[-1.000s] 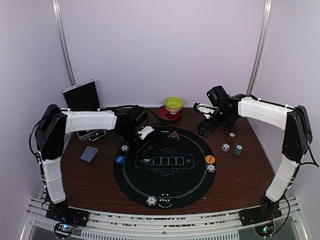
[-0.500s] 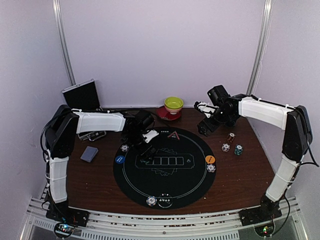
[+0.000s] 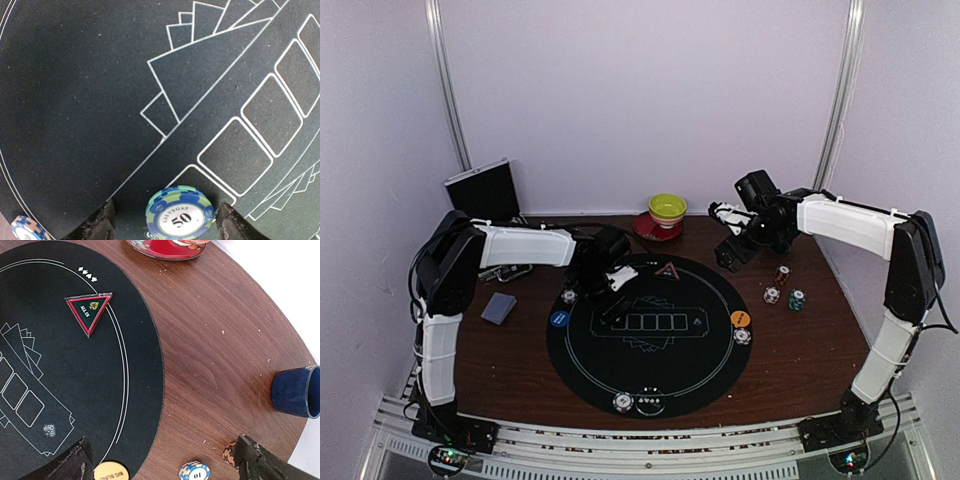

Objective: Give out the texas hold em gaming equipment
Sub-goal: Pick up the pile of poker chips from the community card area.

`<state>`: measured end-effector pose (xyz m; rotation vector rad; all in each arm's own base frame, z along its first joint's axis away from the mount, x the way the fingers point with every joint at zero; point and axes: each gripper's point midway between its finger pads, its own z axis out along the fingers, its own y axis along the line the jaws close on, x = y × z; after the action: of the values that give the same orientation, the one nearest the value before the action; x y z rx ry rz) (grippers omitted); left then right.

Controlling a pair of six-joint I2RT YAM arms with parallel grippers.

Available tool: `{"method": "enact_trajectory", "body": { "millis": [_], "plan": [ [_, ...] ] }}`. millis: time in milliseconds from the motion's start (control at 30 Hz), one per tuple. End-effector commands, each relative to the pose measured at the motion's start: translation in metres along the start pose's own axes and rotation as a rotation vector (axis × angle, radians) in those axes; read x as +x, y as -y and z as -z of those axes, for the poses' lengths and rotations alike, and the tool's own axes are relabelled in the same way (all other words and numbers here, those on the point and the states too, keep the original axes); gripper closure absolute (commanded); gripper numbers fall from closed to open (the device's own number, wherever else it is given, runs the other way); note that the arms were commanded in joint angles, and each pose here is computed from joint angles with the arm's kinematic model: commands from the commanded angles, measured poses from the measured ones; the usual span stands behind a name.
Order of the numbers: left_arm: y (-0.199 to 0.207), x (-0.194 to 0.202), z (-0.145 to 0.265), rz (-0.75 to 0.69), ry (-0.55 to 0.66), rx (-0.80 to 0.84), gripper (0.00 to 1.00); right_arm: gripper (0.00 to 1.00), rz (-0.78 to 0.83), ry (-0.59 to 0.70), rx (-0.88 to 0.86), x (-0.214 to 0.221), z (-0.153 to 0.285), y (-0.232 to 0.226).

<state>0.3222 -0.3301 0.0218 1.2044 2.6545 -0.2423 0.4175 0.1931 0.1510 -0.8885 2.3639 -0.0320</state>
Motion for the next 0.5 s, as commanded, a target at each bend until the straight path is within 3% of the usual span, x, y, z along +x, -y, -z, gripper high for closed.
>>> {"method": "enact_trajectory", "body": {
  "millis": [0,467],
  "plan": [
    [0.000,0.002,-0.008,-0.014,-0.026,-0.008,0.31,0.00,-0.018,0.012,0.029,0.000,0.005,0.007],
    [0.003,0.020,-0.022,-0.045,-0.111,-0.046,0.34,0.00,-0.018,0.022,0.029,-0.001,0.008,0.007]
  ]
}}
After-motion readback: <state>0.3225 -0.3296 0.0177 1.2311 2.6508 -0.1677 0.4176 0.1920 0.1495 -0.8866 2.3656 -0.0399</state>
